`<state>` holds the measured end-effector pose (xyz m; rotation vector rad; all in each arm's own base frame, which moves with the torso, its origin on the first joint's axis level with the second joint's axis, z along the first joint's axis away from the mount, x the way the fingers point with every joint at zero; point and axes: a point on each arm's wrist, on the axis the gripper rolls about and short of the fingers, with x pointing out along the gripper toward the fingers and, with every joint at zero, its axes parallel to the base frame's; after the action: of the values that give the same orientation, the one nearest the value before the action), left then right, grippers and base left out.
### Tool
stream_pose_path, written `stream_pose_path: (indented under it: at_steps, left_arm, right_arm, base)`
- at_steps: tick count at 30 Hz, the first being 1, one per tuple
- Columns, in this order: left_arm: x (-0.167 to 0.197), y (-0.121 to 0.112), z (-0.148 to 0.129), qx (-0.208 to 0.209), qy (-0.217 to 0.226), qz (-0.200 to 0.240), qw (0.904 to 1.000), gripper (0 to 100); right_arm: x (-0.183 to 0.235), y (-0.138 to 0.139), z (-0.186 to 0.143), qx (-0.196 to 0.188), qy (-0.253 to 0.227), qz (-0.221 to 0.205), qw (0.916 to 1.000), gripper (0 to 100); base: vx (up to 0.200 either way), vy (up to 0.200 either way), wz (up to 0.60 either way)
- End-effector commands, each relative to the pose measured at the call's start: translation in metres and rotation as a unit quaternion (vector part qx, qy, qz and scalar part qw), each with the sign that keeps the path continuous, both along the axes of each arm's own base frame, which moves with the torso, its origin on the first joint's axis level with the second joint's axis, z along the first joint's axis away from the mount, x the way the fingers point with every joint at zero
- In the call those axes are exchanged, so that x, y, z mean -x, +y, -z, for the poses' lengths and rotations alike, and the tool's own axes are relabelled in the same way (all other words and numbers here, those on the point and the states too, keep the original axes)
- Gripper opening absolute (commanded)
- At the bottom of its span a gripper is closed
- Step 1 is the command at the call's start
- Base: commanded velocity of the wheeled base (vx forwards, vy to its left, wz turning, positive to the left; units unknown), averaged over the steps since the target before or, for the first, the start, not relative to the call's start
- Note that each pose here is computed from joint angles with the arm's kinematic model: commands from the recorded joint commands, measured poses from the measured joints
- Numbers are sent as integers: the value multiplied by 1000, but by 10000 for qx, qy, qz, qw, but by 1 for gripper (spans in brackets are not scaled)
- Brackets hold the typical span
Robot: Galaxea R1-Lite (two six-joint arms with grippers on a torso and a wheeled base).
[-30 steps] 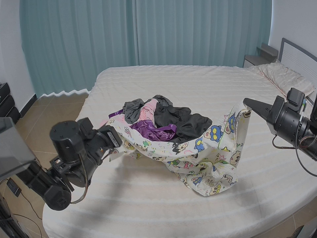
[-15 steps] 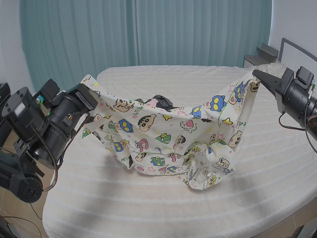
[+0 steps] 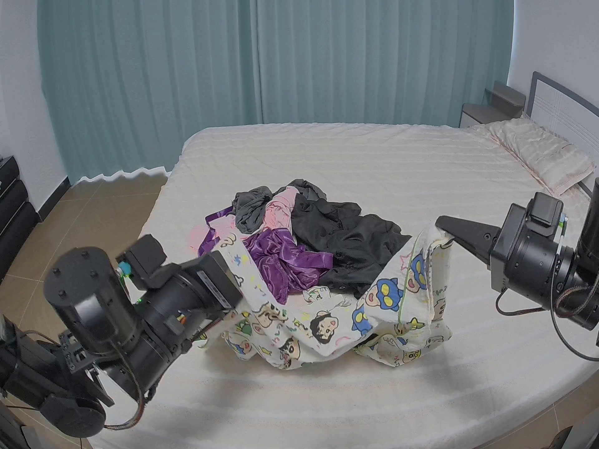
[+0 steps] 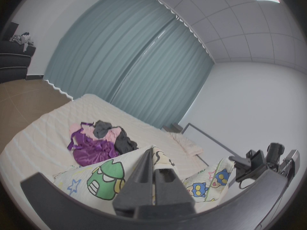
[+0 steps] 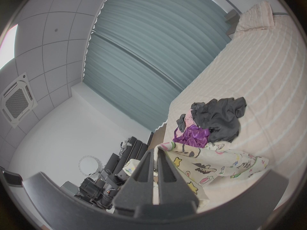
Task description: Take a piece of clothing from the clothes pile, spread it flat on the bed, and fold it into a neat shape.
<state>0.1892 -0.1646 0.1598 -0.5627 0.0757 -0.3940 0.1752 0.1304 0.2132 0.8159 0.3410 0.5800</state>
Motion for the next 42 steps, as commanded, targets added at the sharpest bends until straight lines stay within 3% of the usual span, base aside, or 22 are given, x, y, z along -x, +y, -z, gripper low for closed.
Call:
stream_pose_path:
  at_steps: [1,9,24,32,36,42]
  left_arm:
    - [-1,-11,23,-288,342,137,9989,0]
    - [3,-16,24,-301,357,198,9987,0]
    - [13,-16,20,-269,313,129,9991,0]
    - [22,-10,22,-273,372,166,9988,0]
    - [30,-11,16,79,415,321,9986,0]
    - [32,-14,14,137,390,392,9984,0]
  right_arm:
    - [0,5,7,59,132,-111,9998,0]
    - [3,4,5,29,77,-120,9999,0]
    - [19,-4,-6,-119,-128,-213,9996,0]
    - [21,-6,-6,-122,-145,-198,9996,0]
    - [20,-5,-6,-122,-146,-190,9996,0]
    - [21,-6,-4,-87,-114,-191,9997,0]
  base:
    - [0,0,0]
    - [0,0,0]
    - [-200,0,0]
    - [0,0,0]
    - [0,0,0]
    - [0,-200,0]
